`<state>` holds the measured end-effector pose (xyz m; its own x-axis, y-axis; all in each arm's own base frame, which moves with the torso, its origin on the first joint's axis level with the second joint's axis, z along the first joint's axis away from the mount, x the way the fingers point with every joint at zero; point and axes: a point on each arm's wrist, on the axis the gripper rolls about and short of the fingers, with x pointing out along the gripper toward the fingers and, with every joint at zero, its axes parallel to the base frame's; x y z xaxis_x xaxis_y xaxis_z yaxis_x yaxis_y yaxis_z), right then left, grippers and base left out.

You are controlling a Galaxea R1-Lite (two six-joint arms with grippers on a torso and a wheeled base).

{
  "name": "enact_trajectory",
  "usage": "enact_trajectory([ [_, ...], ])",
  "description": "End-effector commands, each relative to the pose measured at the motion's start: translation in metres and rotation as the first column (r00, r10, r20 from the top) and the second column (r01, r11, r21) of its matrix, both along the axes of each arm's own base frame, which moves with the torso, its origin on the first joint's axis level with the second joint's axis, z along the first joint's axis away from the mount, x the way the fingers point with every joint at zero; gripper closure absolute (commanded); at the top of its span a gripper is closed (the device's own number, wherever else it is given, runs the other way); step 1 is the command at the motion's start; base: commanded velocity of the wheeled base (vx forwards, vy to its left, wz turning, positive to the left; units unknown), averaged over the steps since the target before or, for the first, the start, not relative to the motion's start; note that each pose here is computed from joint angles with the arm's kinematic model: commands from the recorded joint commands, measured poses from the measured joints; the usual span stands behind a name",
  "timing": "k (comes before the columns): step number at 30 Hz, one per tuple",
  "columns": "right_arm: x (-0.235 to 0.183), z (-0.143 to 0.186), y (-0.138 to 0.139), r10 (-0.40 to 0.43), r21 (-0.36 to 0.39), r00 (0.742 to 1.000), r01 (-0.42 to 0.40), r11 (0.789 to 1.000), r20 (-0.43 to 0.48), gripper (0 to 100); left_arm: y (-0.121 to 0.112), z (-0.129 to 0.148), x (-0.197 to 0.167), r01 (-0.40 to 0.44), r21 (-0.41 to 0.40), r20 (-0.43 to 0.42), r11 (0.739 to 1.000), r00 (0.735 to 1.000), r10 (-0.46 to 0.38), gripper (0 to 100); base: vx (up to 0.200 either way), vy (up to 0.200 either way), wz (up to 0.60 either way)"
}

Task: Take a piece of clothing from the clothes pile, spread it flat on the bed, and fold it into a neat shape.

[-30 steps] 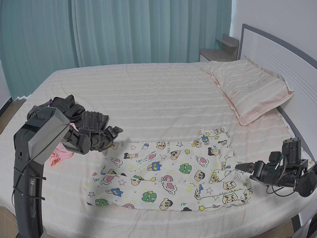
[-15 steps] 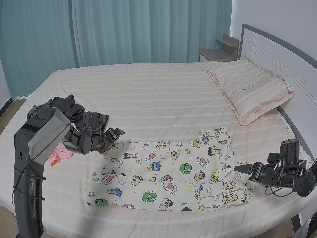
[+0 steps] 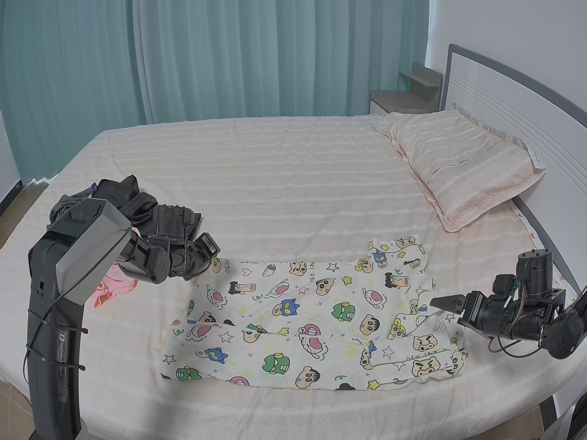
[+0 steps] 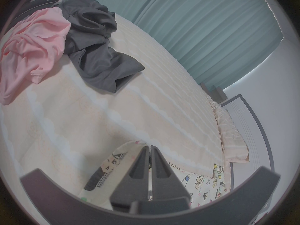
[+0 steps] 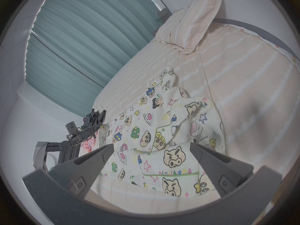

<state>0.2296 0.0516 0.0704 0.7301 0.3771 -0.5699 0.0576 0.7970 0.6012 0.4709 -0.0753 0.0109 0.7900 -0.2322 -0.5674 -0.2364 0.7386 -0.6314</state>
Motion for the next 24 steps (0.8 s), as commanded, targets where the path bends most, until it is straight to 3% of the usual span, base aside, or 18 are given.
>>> enact_trajectory([
  [1, 0.006, 0.004, 0.001, 0.000, 0.003, 1.000, 0.000, 1.000, 0.025, 0, 0.004, -0.001, 0.005, -0.013, -0.002, 0.010, 1.000, 1.000, 0.013, 100, 0.000, 0.000, 0.00],
  [10, 0.027, 0.012, 0.003, -0.031, -0.010, 0.997, 0.032, 0.999, 0.075, 0, 0.010, 0.005, 0.013, -0.047, -0.024, 0.040, 0.999, 0.998, 0.047, 100, 0.000, 0.000, 0.00],
  [17, 0.064, 0.013, 0.007, -0.040, -0.010, 0.992, 0.042, 0.999, 0.120, 0, 0.015, 0.001, 0.026, -0.101, -0.029, 0.111, 0.994, 0.988, 0.104, 100, 0.000, 0.000, 0.00],
  [24, 0.108, 0.001, 0.005, -0.058, -0.022, 0.988, 0.061, 0.998, 0.142, 0, 0.015, -0.003, 0.031, -0.104, -0.028, 0.124, 0.994, 0.987, 0.107, 100, 0.000, 0.000, 0.00],
])
